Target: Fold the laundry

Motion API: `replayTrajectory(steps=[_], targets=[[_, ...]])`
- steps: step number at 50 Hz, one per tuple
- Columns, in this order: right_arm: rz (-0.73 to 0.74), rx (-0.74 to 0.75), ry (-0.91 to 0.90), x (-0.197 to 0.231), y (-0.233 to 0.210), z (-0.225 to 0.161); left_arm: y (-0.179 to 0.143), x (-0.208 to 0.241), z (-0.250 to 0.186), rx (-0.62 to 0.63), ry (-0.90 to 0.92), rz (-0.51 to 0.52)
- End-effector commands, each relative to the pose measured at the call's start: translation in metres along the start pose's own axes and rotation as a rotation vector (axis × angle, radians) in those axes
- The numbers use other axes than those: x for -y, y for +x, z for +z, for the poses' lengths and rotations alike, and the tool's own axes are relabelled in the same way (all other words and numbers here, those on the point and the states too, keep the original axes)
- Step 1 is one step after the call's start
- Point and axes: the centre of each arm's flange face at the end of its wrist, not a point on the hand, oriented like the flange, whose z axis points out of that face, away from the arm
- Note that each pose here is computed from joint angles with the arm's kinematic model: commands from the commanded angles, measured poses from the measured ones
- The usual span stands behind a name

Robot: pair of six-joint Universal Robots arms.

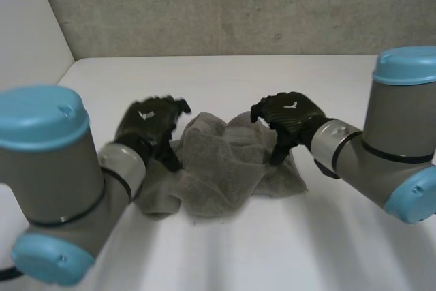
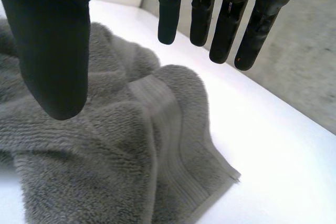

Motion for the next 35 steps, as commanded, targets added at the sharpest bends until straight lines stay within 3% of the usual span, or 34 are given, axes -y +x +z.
replayTrajectory(steps=[1,5,11,24,35], targets=[[0.183,-0.075,0.002,-0.007,0.026,-0.013,-0.007,0.011,0.036,-0.105,0.043,-0.012],[0.207,-0.09,-0.023,-0.016,0.032,-0.015,0.005,0.008,0.055,-0.227,0.048,-0.007],[0.22,-0.098,-0.052,-0.026,0.033,-0.022,0.01,-0.002,0.079,-0.271,0.052,0.049],[0.203,-0.114,-0.083,-0.045,0.034,-0.026,0.016,-0.051,0.118,-0.291,0.022,0.389],[0.203,-0.103,-0.107,-0.055,0.032,-0.019,0.015,-0.058,0.12,-0.283,0.005,0.407]])
